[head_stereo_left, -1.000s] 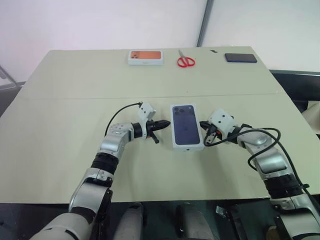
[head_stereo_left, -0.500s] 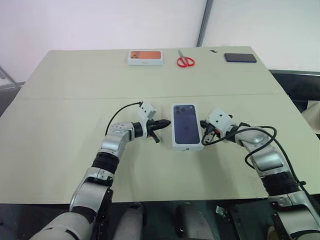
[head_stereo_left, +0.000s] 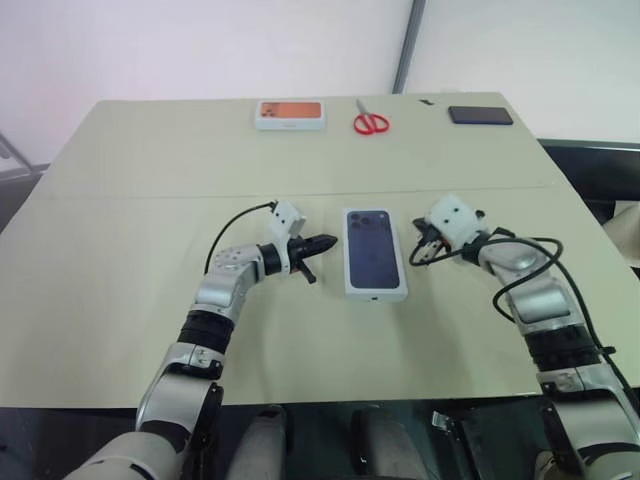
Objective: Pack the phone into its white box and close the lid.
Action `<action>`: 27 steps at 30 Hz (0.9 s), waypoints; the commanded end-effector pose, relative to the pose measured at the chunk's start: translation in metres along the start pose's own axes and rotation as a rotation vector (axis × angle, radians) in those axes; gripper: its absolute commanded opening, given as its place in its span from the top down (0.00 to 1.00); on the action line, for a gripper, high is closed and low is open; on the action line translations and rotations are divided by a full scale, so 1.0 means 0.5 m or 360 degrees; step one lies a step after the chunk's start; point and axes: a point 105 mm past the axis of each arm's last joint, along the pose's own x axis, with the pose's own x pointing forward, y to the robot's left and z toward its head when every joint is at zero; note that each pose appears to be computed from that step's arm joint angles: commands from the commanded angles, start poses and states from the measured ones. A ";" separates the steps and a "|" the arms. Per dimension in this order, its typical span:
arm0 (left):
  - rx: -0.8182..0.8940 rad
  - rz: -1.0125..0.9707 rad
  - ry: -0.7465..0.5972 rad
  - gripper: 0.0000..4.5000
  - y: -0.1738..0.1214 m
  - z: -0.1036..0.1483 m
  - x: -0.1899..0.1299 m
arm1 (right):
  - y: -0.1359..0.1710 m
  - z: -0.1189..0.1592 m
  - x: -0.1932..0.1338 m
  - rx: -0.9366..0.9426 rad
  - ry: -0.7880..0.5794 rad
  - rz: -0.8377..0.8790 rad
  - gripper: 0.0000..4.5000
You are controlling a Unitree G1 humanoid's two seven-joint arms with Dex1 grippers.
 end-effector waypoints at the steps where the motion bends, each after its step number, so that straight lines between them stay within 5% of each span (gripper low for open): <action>1: -0.0004 0.0048 -0.0191 1.00 0.015 0.070 -0.009 | -0.020 0.080 -0.007 0.0067 -0.0287 -0.0033 0.99; 5: -0.0056 0.0021 -0.0279 1.00 0.011 0.100 0.010 | 0.024 0.096 -0.004 0.0130 -0.0366 0.0131 0.99; 14: -0.0030 -0.0105 -0.0210 1.00 -0.025 0.073 0.066 | 0.120 0.021 0.004 -0.0058 -0.0096 0.0391 0.99; 27: 0.0040 -0.0275 0.0202 1.00 -0.052 -0.038 0.052 | 0.152 0.026 -0.008 -0.0056 -0.0116 0.0507 0.99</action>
